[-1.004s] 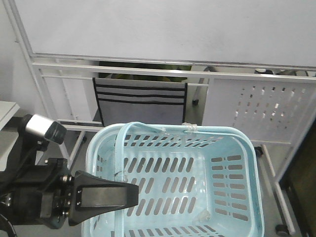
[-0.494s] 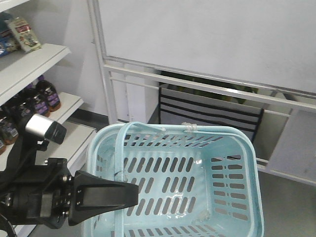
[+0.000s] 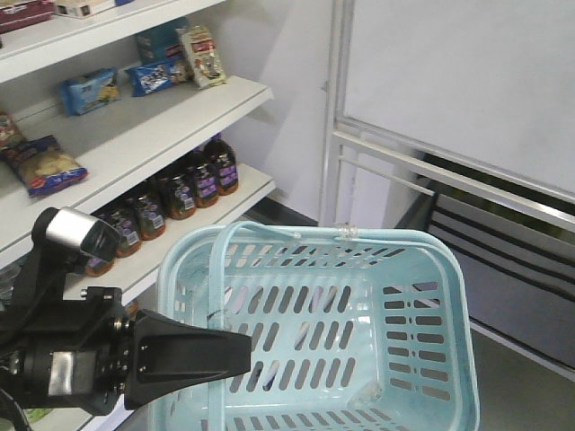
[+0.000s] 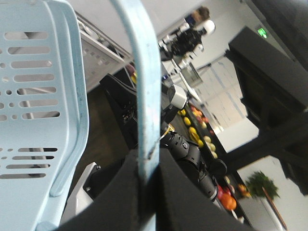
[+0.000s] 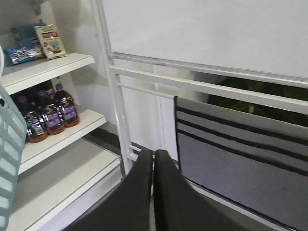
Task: Place coke in basket with both arms
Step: 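Turn the base toward the snack and drink shelves holding the basket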
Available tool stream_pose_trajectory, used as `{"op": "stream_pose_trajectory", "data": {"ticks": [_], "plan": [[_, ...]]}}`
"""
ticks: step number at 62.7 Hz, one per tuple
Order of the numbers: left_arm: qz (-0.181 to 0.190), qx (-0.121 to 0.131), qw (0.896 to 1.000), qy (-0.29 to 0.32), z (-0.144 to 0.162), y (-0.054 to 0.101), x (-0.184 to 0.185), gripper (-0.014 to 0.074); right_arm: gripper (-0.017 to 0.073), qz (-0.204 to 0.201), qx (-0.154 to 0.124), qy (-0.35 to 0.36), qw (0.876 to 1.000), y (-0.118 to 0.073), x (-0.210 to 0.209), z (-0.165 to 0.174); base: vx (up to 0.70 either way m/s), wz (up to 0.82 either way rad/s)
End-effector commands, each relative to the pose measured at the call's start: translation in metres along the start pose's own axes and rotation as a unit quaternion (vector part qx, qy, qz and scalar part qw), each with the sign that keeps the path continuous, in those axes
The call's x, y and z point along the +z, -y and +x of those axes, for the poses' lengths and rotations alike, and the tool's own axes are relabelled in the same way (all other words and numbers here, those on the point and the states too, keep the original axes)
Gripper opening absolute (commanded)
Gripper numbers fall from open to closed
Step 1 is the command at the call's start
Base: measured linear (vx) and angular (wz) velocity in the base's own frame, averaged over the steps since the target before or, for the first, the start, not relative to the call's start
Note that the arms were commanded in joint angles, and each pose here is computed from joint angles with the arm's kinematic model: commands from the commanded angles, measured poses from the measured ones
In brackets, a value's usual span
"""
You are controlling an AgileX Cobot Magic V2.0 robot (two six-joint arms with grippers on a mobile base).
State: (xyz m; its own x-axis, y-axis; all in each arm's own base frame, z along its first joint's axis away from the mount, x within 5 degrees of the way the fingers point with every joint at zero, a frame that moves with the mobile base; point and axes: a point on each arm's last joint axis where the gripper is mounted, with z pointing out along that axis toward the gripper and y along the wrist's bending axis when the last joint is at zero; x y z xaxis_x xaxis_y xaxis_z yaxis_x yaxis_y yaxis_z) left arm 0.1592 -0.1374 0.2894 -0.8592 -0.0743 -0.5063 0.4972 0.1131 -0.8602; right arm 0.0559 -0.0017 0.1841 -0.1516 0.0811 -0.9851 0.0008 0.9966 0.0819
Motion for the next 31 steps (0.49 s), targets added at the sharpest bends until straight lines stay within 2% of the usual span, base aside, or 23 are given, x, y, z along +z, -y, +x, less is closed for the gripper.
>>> {"op": "stream_pose_trajectory", "data": {"ticks": [1, 31], "plan": [[0.121, 0.010, 0.993, -0.008, -0.0019, 0.0304, -0.0046, -0.0007, -0.0005, -0.013, -0.010, 0.037, 0.999, -0.0020, -0.0007, -0.0034, 0.13, 0.55], [0.121, 0.010, 0.993, -0.008, -0.0019, 0.0304, -0.0046, -0.0007, -0.0005, -0.013, -0.010, 0.037, 0.999, -0.0020, -0.0007, -0.0035, 0.12, 0.50]]}}
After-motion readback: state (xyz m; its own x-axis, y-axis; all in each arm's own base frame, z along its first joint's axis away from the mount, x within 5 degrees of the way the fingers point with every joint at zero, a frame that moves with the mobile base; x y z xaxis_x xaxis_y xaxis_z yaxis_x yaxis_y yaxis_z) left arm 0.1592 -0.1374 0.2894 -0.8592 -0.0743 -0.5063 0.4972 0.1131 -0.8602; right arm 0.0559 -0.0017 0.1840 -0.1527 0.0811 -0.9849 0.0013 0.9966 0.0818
